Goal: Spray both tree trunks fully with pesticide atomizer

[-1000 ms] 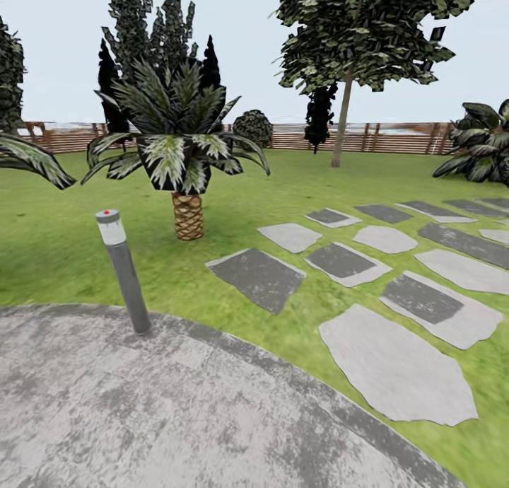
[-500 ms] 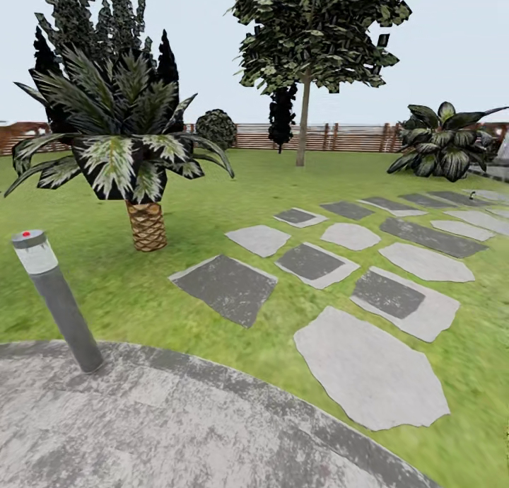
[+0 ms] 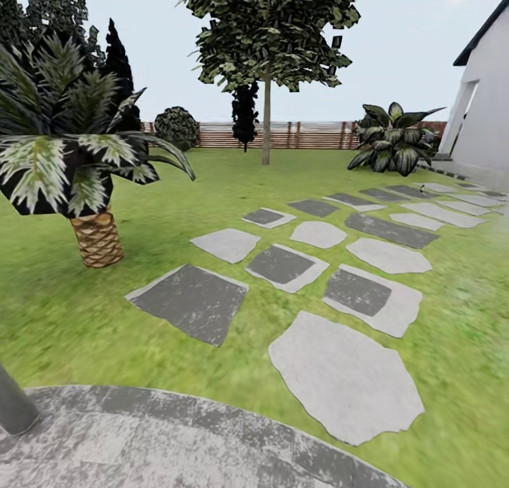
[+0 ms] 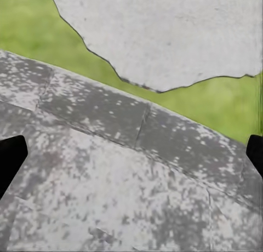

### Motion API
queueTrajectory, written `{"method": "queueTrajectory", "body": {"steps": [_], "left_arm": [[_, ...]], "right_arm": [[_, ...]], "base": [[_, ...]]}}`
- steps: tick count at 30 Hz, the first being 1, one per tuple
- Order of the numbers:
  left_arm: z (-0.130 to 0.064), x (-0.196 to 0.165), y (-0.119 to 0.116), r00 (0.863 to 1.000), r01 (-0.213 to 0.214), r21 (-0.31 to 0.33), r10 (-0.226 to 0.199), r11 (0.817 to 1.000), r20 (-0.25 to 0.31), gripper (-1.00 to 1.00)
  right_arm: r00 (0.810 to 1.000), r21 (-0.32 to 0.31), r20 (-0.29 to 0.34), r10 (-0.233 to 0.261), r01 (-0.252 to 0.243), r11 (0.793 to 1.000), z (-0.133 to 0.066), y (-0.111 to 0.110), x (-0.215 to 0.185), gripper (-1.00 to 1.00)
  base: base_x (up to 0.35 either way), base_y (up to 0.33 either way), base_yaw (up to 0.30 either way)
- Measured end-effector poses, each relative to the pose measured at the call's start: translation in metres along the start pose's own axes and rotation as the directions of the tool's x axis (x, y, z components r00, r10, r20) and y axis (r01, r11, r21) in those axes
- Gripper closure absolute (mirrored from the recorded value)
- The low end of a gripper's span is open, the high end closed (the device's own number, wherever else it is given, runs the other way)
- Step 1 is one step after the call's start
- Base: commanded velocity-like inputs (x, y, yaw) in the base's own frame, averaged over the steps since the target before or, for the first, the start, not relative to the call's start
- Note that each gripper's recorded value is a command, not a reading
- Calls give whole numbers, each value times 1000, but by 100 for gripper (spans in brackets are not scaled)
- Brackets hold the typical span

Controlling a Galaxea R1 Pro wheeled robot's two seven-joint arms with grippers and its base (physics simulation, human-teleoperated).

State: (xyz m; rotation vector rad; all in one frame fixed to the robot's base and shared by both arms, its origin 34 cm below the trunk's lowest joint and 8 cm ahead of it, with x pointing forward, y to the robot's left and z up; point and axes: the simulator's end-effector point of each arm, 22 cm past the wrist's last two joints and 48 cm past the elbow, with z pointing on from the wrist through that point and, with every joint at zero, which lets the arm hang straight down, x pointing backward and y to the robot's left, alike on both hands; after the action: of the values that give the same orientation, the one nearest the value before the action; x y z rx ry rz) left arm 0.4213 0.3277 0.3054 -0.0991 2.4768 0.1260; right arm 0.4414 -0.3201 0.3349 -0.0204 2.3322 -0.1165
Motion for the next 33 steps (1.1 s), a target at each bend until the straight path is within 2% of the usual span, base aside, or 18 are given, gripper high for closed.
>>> {"method": "queueTrajectory", "body": {"steps": [33], "left_arm": [[0, 0, 1, 1000, 0, -1, 0, 1000, -1, -100]], "right_arm": [[1000, 1, 1, -1, 1, 1000, 0, -1, -1, -100]], "base": [[339, 0, -300]]}}
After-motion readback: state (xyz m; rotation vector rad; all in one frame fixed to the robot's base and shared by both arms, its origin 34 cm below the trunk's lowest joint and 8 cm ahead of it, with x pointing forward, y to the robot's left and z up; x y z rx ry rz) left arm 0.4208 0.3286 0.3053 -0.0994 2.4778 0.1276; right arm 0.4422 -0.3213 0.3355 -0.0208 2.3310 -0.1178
